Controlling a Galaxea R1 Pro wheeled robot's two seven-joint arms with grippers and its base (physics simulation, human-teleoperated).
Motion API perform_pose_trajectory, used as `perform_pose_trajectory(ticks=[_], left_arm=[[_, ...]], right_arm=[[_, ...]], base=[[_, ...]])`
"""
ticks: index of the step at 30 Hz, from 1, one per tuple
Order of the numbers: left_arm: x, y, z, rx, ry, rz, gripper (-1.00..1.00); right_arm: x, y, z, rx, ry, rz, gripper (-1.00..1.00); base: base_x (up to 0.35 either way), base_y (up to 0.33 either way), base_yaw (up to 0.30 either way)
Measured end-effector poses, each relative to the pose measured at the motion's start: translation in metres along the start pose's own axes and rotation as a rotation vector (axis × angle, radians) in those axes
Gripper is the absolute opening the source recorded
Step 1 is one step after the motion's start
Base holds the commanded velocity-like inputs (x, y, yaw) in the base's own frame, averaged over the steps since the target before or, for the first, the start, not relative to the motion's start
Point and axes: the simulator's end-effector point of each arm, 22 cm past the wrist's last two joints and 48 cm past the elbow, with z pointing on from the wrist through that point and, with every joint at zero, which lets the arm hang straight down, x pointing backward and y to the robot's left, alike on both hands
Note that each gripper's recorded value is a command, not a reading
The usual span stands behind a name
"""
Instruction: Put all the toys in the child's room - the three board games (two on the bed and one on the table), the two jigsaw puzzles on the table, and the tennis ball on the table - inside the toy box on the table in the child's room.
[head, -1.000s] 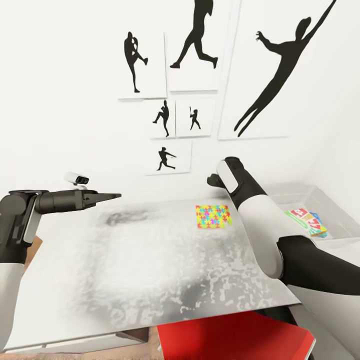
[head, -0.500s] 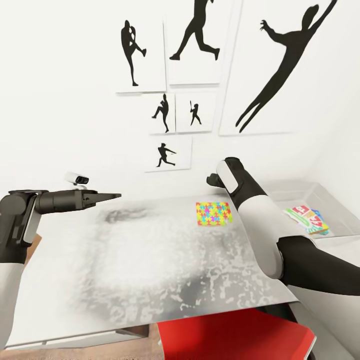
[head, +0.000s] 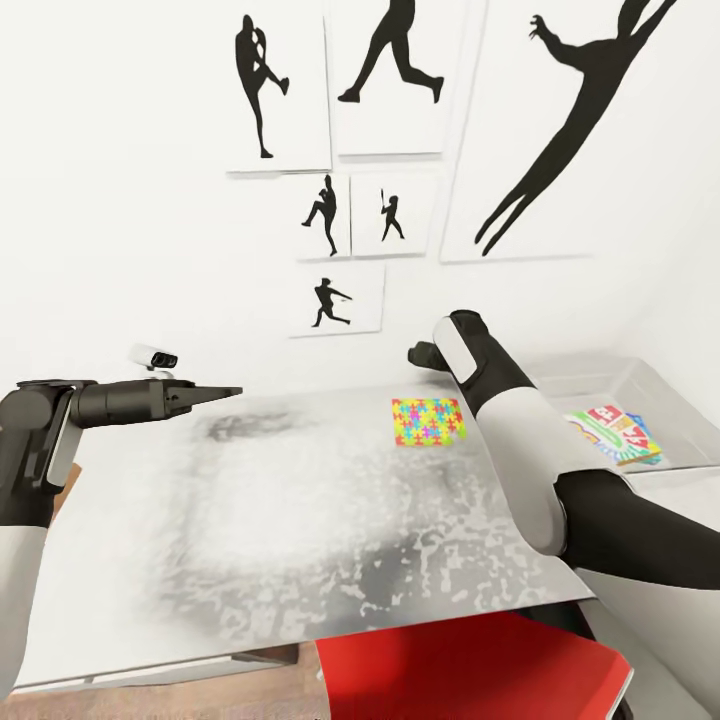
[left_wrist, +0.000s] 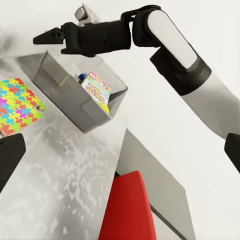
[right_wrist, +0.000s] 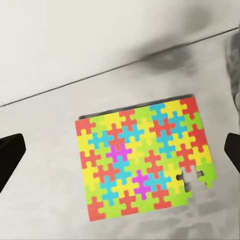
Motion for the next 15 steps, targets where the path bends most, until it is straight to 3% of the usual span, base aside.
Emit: perform_pose_trajectory(ticks=[5,15], left_arm=[[0.002,0.005,0.0,-0.004,0.003,-0.006,1.0],[0.005,0.013,0.001,-0.007,0.007,-0.016,1.0]], right_arm=[[-0.013,0.01,-0.003,-0.036,-0.018,-0.003,1.0],[-0.024,0.013,-0.001,-0.045,-0.032,-0.002,1.0]], base=[[0.0,0.0,0.0],[0.0,0.0,0.0]])
